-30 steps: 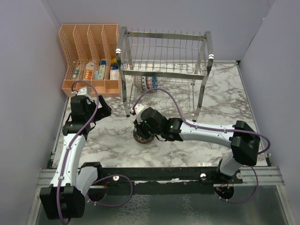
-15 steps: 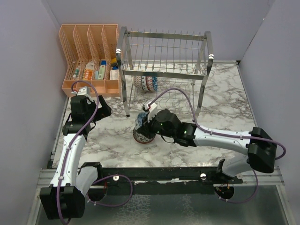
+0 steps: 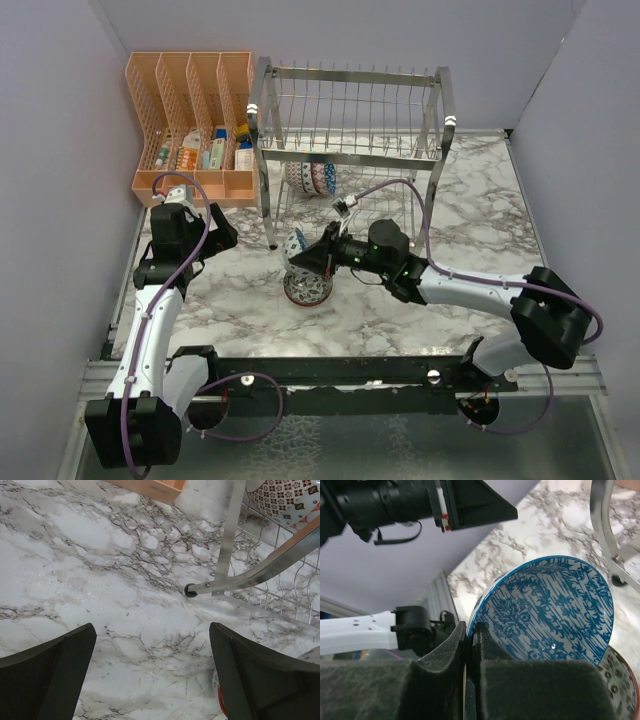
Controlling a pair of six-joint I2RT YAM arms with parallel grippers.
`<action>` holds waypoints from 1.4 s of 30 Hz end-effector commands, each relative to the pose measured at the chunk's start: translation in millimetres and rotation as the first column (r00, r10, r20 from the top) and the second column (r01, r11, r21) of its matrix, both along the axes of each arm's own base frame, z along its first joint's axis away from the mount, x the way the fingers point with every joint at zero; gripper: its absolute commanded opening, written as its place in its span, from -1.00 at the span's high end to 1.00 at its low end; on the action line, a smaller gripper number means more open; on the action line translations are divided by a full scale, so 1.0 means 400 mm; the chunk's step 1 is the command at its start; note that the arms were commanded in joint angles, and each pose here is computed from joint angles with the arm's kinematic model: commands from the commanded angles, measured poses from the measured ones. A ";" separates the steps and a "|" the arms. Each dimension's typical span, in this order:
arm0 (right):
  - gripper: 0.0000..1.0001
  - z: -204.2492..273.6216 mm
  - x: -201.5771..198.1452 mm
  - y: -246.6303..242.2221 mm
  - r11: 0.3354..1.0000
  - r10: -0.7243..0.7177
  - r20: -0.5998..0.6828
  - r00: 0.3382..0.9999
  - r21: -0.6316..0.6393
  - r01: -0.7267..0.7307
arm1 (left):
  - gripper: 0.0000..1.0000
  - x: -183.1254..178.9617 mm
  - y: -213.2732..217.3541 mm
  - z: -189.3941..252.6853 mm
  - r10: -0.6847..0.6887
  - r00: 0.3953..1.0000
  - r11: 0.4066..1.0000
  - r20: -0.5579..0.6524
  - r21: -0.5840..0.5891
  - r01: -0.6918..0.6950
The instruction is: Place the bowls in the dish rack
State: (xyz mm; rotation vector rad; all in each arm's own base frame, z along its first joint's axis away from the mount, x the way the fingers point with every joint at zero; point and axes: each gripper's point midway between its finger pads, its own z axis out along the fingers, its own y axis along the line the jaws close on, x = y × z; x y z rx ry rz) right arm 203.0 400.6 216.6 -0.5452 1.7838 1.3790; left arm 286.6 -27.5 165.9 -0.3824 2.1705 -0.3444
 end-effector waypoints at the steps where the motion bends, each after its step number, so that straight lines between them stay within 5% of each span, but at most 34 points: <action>1: 0.98 0.127 0.000 0.015 0.965 0.110 0.006 0.994 0.240 -0.108 | -0.99 0.006 -0.004 0.025 -0.011 0.999 1.000 0.041 -0.008 0.012; 30: 0.98 0.161 0.327 0.017 0.863 -0.262 -0.088 0.961 0.425 0.274 | -0.99 0.004 -0.008 0.030 -0.018 0.999 1.000 0.048 -0.012 0.019; 42: 0.98 0.083 0.436 0.010 0.848 -0.272 -0.189 0.944 0.416 0.327 | -0.99 0.005 -0.007 0.028 -0.018 0.999 1.000 0.044 -0.012 0.018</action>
